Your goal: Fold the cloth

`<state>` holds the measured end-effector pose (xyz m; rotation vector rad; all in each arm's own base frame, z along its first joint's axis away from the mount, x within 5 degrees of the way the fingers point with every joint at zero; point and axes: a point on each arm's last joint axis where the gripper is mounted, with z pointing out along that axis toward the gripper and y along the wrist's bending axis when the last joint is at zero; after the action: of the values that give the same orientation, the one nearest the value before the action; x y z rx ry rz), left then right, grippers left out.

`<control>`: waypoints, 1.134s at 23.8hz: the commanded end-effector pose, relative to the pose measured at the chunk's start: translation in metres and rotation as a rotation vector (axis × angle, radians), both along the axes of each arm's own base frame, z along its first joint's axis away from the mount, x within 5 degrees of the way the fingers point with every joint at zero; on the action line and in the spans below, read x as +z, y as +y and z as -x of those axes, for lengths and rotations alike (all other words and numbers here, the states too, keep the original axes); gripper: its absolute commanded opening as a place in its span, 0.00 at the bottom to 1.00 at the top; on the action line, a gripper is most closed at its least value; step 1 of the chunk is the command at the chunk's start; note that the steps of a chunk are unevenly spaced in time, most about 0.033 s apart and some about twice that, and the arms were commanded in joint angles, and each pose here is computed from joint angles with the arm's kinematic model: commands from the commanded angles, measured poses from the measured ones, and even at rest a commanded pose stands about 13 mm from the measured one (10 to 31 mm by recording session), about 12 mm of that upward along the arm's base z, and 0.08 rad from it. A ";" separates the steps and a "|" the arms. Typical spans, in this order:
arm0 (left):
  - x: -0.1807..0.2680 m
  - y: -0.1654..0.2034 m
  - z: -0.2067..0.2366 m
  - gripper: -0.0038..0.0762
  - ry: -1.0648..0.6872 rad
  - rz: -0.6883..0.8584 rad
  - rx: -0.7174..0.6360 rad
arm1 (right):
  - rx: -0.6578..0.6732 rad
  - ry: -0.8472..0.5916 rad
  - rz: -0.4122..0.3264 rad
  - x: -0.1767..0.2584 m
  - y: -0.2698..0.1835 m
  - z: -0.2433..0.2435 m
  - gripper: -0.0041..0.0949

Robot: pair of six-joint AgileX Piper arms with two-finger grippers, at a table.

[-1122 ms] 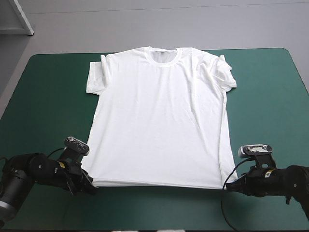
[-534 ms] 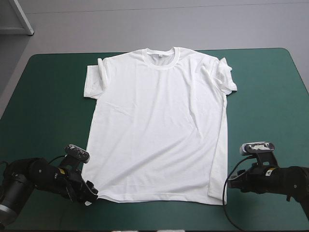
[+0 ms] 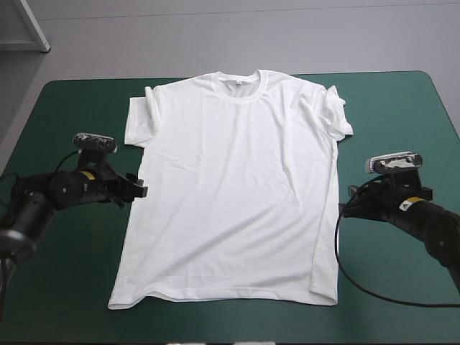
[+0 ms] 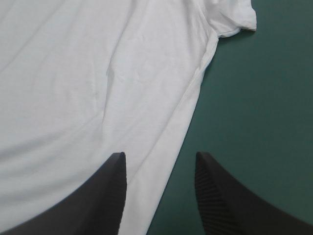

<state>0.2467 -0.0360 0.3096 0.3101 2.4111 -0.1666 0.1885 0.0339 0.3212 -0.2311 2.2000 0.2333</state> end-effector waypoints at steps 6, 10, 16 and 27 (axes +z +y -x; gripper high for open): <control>-0.009 0.000 -0.083 0.67 -0.001 0.044 0.081 | 0.011 -0.029 0.040 0.007 0.002 -0.043 0.46; -0.030 -0.001 -0.114 0.64 0.058 0.053 0.095 | 0.011 -0.012 0.041 0.003 0.003 -0.050 0.46; -0.059 -0.002 -0.143 0.62 0.099 0.046 0.119 | 0.010 -0.008 0.036 0.003 0.003 -0.051 0.46; -0.088 -0.011 -0.137 0.07 0.292 -0.021 -0.049 | -0.004 -0.096 0.042 0.021 0.002 -0.057 0.42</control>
<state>0.3893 -0.0396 0.2076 0.3411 2.7024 -0.1708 0.2421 0.0379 0.3220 -0.2776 2.2202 0.1948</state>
